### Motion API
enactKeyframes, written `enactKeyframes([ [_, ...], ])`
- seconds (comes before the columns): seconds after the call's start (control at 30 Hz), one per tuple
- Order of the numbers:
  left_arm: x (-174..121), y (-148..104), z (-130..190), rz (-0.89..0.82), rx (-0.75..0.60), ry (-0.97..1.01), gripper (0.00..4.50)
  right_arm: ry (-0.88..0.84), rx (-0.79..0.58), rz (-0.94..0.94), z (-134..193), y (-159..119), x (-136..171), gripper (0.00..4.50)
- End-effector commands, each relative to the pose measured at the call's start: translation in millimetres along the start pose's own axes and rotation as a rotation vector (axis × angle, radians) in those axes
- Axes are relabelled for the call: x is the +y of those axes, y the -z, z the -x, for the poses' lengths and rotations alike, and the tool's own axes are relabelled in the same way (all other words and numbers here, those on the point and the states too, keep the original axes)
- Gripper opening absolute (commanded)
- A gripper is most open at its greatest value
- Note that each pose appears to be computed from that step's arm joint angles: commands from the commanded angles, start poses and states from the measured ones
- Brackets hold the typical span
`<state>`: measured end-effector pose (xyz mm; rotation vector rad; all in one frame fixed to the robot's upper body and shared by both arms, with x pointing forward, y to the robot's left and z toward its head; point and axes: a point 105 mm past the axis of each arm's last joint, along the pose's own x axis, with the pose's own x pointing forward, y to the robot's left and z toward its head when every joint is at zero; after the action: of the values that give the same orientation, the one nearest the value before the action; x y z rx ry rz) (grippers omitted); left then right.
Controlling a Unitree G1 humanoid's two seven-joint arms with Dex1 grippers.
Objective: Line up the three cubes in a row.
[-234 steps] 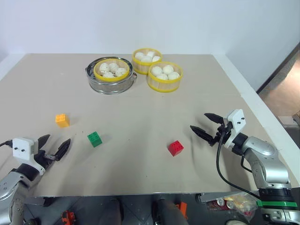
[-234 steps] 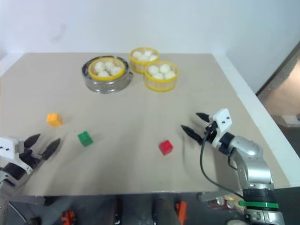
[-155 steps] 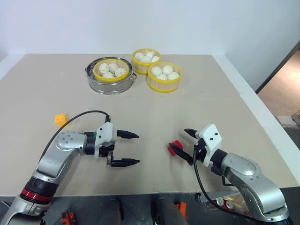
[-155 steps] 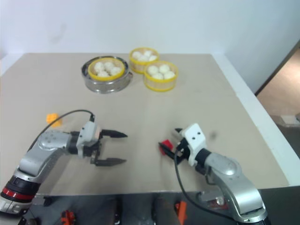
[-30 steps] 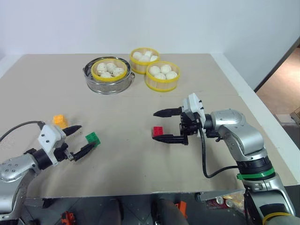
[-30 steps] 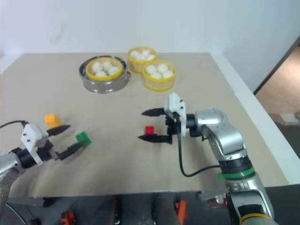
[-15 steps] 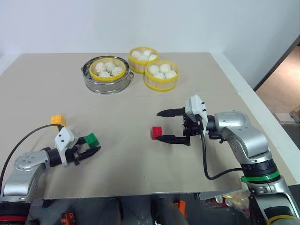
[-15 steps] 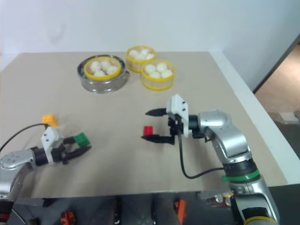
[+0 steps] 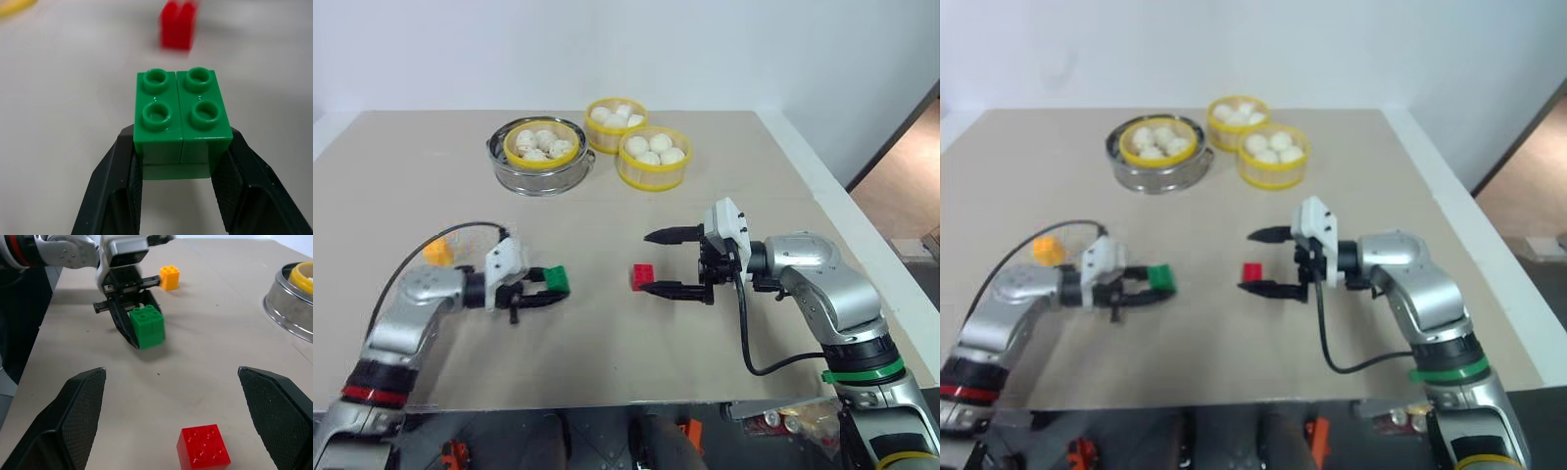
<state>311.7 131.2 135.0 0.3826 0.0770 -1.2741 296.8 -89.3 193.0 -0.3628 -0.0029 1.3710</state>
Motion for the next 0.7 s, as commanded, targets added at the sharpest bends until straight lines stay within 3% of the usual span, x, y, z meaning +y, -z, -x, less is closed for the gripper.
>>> enactKeyframes([
  [0.03, 6, -4, -16, -0.003, -0.003, 0.034, 1.34, 0.016, -0.019, 0.055, 1, -12, -2, 4.5],
  [0.23, 10, 7, -39, -0.05, 0.085, 0.15, 1.34, 0.034, -0.008, 0.039, 5, -2, 0, 4.5],
  [0.7, 20, 16, -42, -0.085, 0.114, 0.177, 1.34, 0.052, 0.001, 0.027, 7, 6, 0, 4.5],
])
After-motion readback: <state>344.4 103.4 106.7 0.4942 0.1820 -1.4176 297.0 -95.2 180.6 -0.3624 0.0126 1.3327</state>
